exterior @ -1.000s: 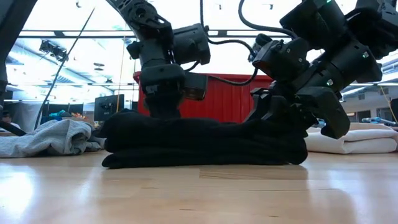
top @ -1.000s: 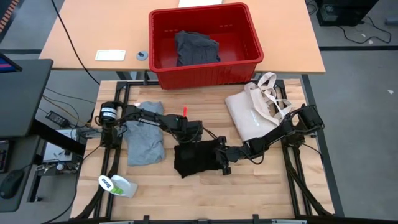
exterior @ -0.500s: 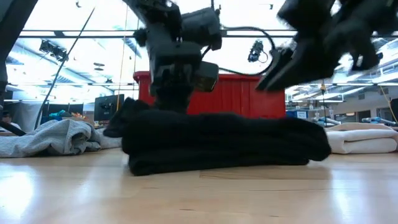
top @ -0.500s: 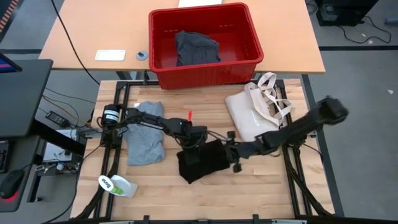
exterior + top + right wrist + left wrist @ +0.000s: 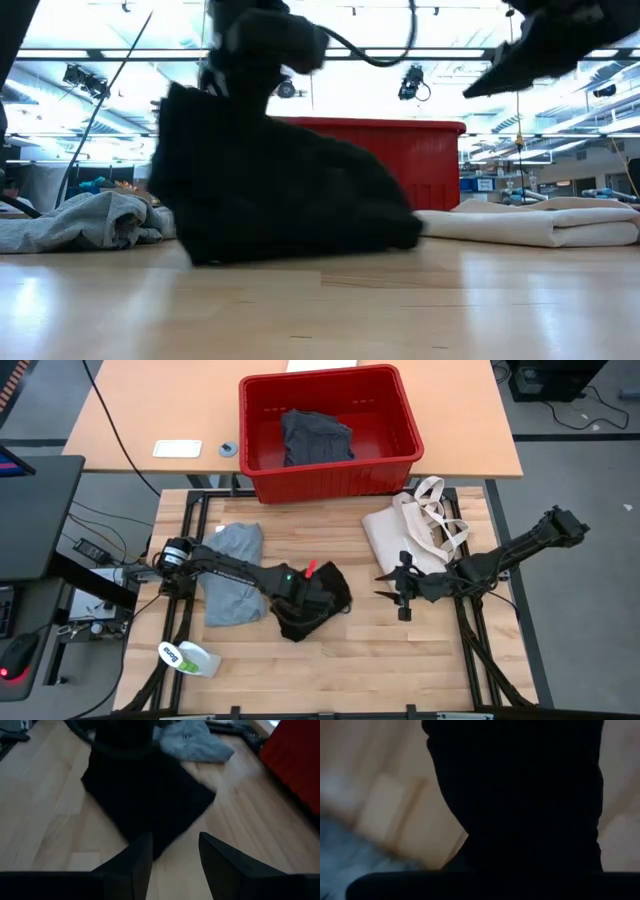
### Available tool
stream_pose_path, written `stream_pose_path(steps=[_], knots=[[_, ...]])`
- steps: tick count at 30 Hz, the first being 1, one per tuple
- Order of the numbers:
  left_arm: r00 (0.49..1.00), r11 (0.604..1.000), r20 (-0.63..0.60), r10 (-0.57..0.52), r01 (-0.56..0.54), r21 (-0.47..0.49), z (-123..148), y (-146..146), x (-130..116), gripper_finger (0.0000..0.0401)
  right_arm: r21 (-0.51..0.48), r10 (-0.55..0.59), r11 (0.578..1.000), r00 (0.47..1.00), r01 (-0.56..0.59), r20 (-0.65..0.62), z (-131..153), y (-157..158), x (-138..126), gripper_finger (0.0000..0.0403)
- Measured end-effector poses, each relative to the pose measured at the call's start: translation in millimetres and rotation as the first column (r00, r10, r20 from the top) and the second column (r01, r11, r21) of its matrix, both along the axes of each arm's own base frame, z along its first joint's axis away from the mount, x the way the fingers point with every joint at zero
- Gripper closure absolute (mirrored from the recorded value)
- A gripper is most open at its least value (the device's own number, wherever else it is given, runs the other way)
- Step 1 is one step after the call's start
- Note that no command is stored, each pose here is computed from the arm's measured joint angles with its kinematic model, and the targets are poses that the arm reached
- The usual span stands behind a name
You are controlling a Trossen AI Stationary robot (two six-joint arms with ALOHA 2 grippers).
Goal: Fold Laundry from Bin
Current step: Fold the black shirt
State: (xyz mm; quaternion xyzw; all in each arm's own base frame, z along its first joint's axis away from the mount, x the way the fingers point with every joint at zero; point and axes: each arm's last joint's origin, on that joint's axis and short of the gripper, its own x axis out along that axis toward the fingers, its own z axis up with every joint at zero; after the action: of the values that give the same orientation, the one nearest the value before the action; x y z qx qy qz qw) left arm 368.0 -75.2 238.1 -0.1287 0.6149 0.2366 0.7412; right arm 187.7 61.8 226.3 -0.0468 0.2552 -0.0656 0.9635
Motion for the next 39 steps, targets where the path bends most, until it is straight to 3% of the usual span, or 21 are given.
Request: stream_pose_path(steps=[5, 10, 15, 23, 28, 35, 39], knots=[[0.997, 0.991, -0.036, 0.061, -0.056, 0.121, 17, -12, -22, 0.0357, 0.007, -0.011, 1.000, 1.000, 0.011, -0.024, -21, 0, 1, 0.0234], [0.983, 0.975, 0.079, 0.168, -0.178, 0.136, 44, -6, -55, 0.0357, 0.004, 0.002, 1.000, 0.999, -0.002, -0.032, -32, 2, 6, 0.0234], [0.916, 0.924, 0.237, 0.324, -0.360, 0.129, 58, -5, -111, 0.0357, 0.029, 0.016, 0.999, 1.000, -0.016, -0.012, -36, 5, 8, 0.0234], [0.743, 0.803, 0.377, 0.552, -0.596, 0.000, 28, -14, -199, 0.0357, 0.038, 0.039, 0.999, 0.999, -0.039, -0.001, -39, 11, 10, 0.0234], [0.666, 0.784, 0.488, 0.565, -0.617, -0.066, 21, -21, -230, 0.0357, 0.041, 0.037, 0.999, 0.999, -0.037, -0.006, -43, 12, 13, 0.0234], [0.674, 0.748, 0.488, 0.554, -0.661, 0.064, 8, -16, -261, 0.0357, 0.065, 0.064, 0.996, 0.998, -0.065, 0.007, -45, 15, 18, 0.0234], [0.682, 0.748, 0.468, 0.562, -0.661, 0.065, -7, -11, -267, 0.0357, 0.058, 0.068, 0.996, 0.998, -0.068, 0.005, -48, 16, 20, 0.0234]])
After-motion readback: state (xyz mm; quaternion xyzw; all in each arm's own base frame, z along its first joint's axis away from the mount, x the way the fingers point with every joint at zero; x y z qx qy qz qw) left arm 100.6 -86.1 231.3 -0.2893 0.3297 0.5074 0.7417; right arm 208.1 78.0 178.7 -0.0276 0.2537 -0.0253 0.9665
